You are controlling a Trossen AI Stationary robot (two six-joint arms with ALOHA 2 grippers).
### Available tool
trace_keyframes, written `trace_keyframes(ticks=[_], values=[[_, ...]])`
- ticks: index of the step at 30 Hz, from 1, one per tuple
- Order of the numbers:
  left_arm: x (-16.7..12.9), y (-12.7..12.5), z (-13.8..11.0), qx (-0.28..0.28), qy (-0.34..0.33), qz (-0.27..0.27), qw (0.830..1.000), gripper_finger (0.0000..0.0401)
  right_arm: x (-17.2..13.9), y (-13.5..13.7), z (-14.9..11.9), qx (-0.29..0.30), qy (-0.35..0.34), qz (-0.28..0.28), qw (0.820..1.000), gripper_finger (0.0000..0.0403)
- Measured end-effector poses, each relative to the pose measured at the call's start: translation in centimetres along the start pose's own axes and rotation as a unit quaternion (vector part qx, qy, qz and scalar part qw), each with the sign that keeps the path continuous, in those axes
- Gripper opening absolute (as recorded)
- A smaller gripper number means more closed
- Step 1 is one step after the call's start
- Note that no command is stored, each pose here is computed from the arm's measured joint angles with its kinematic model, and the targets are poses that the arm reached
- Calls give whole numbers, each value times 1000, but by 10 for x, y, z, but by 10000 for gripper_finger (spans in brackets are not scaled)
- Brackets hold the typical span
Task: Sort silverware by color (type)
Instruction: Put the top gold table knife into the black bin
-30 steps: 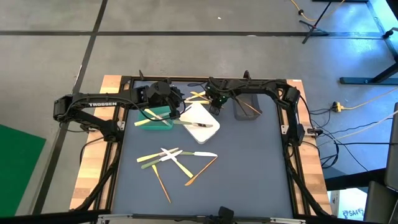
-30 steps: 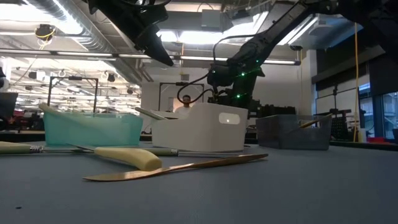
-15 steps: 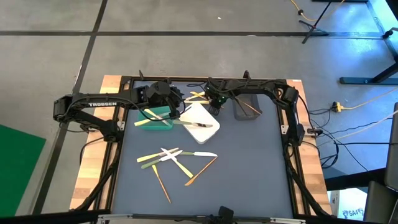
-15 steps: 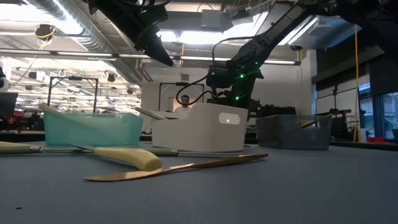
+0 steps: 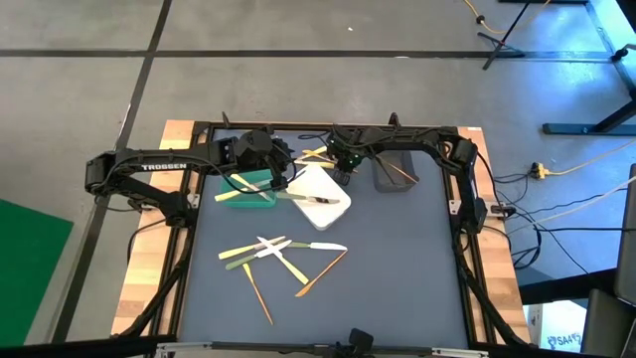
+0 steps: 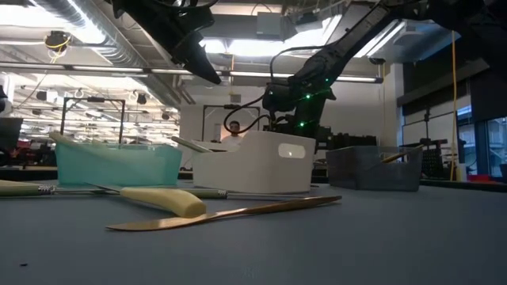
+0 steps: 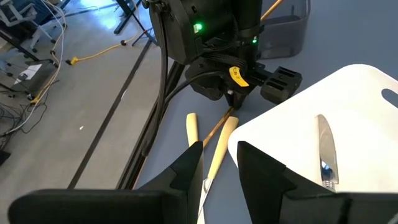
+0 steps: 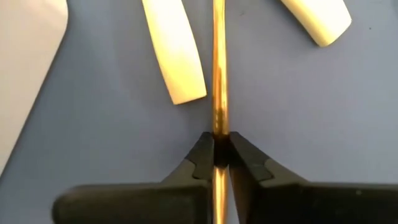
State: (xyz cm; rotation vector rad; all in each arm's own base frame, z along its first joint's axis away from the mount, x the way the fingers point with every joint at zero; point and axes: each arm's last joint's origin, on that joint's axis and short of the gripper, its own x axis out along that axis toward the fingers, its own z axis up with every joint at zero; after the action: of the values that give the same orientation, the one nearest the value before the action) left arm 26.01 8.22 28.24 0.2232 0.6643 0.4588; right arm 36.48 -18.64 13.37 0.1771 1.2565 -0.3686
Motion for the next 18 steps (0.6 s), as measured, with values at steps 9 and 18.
trace_keyframes(ticks=[9, 18], values=[[0, 0, 0, 0, 0, 0, 1000, 93, 0, 0, 0, 0, 0, -2, 1000, 12], [0, 0, 0, 0, 0, 0, 1000, 93, -9, -1, 2, 1, -8, 0, 1000, 12]])
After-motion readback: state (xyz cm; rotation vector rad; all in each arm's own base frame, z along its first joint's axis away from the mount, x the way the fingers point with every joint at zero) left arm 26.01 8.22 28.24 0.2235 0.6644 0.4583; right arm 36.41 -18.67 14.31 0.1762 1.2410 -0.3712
